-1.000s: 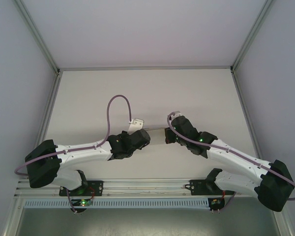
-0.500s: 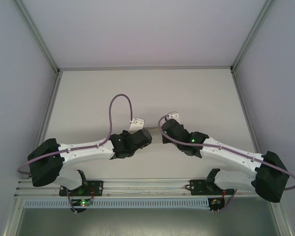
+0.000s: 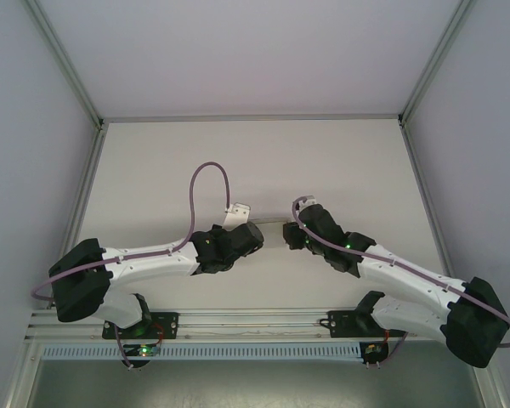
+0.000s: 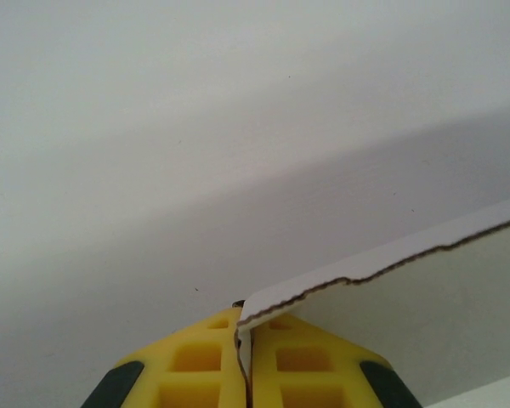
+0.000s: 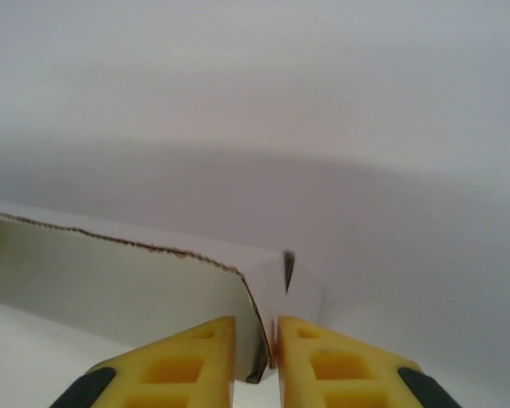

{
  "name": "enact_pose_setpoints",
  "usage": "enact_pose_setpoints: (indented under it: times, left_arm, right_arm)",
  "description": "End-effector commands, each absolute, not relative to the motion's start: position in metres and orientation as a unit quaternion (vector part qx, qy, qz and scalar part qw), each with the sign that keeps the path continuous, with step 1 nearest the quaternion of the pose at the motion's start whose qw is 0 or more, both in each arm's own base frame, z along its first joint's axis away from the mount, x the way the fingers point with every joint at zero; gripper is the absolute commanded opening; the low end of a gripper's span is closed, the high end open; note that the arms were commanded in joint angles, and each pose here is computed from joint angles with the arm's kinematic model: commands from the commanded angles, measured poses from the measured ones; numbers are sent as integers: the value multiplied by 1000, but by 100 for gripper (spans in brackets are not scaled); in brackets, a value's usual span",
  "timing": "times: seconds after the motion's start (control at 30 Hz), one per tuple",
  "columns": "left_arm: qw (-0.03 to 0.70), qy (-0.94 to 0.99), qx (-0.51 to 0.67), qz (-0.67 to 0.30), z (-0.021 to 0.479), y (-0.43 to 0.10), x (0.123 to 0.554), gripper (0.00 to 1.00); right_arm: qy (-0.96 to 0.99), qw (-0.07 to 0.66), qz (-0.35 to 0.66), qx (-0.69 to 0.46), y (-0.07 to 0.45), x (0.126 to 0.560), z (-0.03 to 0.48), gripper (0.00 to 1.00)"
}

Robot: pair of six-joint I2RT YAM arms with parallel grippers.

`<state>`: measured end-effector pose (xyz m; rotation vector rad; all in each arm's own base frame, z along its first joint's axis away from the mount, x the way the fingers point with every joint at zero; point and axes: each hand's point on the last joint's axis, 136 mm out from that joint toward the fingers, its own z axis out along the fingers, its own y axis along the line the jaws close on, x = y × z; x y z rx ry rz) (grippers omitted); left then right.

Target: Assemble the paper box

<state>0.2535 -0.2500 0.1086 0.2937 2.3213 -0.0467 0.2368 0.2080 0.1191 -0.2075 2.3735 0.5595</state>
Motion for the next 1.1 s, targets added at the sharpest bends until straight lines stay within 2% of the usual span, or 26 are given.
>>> enact_pose_setpoints:
  times: [0.0,0.07,0.27,0.47,0.63,0.87,0.97,1.07]
  left_arm:
    - [344,926,153,27,83,-233,235,7]
    - [344,926,153,28,83,-233,236,7]
    - [341,926,157,31,83,-235,236,7]
    - [343,926,156,31,84,-235,237,7]
    - [345,924,159,31,84,-236,237,7]
    - [346,924,160,29,85,-235,236,7]
    - [348,923,160,28,85,-234,236,6]
    - [347,923,161,27,85,-234,236,7]
  right_arm:
    - [915,291,252,-122,226,218,116,29]
    - [920,291,231,-126,222,219,115,22]
    - [933,295,170,-119,206,227,122,27]
    - [948,260,152,-107,203,226,121,6]
    - [958,236,129,-96,200,225,114,15]
    - [957,243,129,-92,200,229,121,9]
    - [960,238,119,-84,195,231,117,19]
    - [959,241,121,-85,197,233,117,19]
